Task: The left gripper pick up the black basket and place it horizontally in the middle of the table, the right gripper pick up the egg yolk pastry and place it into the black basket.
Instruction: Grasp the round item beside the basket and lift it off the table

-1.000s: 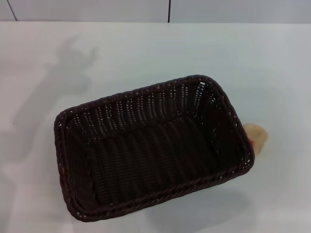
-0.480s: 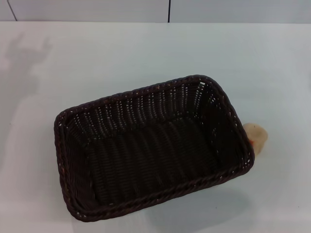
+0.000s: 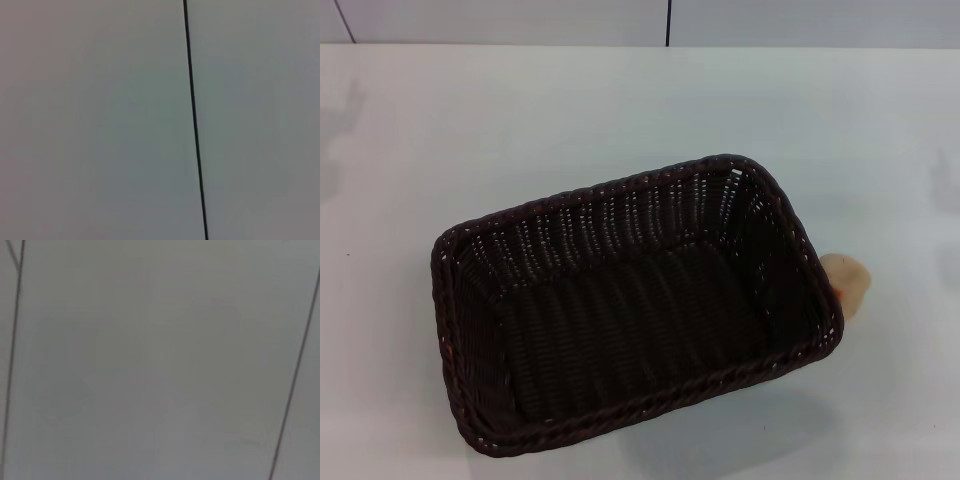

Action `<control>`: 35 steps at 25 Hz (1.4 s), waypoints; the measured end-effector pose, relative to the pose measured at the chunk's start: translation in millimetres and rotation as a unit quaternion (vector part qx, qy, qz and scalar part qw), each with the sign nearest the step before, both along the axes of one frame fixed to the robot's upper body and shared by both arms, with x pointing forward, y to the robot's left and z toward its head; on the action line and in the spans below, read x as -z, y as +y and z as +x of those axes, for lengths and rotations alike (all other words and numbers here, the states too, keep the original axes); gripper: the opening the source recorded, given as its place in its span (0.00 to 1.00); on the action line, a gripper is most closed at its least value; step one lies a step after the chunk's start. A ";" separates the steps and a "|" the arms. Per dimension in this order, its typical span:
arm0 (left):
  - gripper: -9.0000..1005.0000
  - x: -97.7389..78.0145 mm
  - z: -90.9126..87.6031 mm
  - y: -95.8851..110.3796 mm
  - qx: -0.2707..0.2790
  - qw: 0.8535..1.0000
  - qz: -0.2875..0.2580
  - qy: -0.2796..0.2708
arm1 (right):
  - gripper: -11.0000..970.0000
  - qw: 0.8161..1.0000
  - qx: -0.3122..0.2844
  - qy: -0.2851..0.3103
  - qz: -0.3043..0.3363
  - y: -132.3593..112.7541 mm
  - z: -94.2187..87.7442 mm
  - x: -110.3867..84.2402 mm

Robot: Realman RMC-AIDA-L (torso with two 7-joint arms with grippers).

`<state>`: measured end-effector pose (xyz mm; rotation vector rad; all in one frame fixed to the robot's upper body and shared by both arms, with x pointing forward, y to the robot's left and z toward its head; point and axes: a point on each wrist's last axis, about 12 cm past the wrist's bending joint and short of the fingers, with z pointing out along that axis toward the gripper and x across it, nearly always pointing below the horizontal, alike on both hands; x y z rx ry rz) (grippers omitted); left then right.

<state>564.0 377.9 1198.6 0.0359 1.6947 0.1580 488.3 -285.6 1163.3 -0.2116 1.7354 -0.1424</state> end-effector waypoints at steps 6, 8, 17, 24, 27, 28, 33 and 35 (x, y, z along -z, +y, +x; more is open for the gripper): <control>0.77 18.6 2.7 1.2 -0.003 1.000 0.007 0.021 | 0.40 0.999 -0.023 0.031 0.002 15.2 -2.8 7.4; 0.77 20.7 1.8 1.9 -0.002 1.000 0.006 0.020 | 0.40 0.999 -0.029 0.039 0.003 19.2 -4.4 10.0; 0.77 30.6 0.7 3.3 0.006 1.000 -0.011 0.007 | 0.40 0.997 -0.040 0.059 -0.012 24.3 -8.5 13.3; 0.77 36.9 -1.0 8.1 0.041 0.998 -0.038 -0.016 | 0.40 0.997 -0.040 0.063 -0.025 22.6 -11.6 5.2; 0.77 45.7 -5.1 17.5 0.060 0.996 -0.059 -0.040 | 0.40 0.996 -0.045 0.070 -0.025 25.9 -13.2 2.7; 0.77 45.7 -5.1 17.5 0.060 0.996 -0.059 -0.040 | 0.40 0.996 -0.045 0.070 -0.025 25.9 -13.2 2.7; 0.77 59.0 -15.8 31.3 0.072 0.994 -0.052 -0.060 | 0.40 0.993 -0.052 0.099 -0.026 30.3 -15.9 0.2; 0.77 61.6 -17.5 32.8 0.075 0.995 -0.038 -0.060 | 0.40 0.992 -0.056 0.114 -0.025 32.3 -16.5 -0.4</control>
